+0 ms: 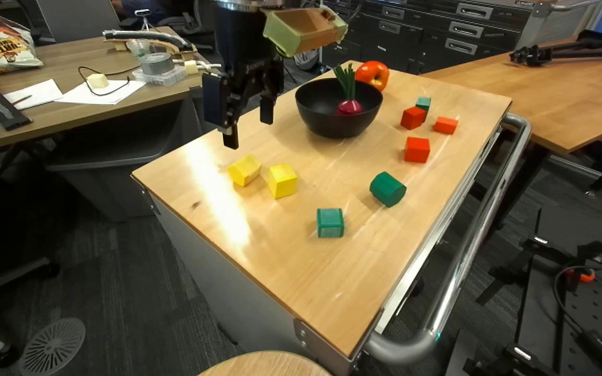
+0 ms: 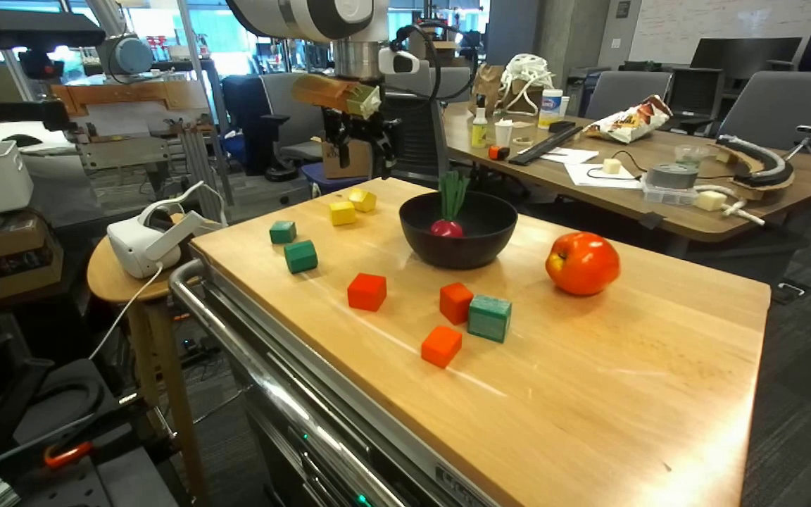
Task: Put the red object and blocks into the bowl and then move the apple to the left side of the bowl
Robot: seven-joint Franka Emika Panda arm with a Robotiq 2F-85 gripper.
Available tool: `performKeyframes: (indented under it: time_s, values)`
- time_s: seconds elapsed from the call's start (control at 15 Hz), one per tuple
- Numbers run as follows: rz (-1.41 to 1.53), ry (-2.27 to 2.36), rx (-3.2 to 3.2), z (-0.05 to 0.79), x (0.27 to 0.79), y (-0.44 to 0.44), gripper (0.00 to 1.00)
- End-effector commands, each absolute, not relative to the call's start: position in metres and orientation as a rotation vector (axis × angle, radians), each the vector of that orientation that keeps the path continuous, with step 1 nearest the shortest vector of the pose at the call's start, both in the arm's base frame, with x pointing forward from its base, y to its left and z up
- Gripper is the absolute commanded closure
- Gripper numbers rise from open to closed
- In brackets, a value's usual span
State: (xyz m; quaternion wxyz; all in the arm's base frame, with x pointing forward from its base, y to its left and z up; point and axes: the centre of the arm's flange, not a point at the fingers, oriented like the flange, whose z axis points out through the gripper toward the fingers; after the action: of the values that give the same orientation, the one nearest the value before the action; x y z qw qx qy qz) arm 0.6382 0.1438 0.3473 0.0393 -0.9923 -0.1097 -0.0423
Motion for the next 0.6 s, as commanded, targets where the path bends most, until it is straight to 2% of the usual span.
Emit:
performKeyframes:
  time_s: [0.0, 0.27, 0.33, 0.4, 0.53]
  values:
    - [-0.113, -0.31, -3.069, 0.335, 0.651, 0.163, 0.0]
    - [-0.077, -0.31, -3.082, 0.317, 0.653, 0.177, 0.0]
    - [-0.083, -0.31, -3.095, 0.313, 0.654, 0.179, 0.08]
    - [-0.081, -0.314, -3.108, 0.311, 0.655, 0.18, 0.26]
    - [-0.074, -0.314, -3.124, 0.307, 0.657, 0.182, 0.42]
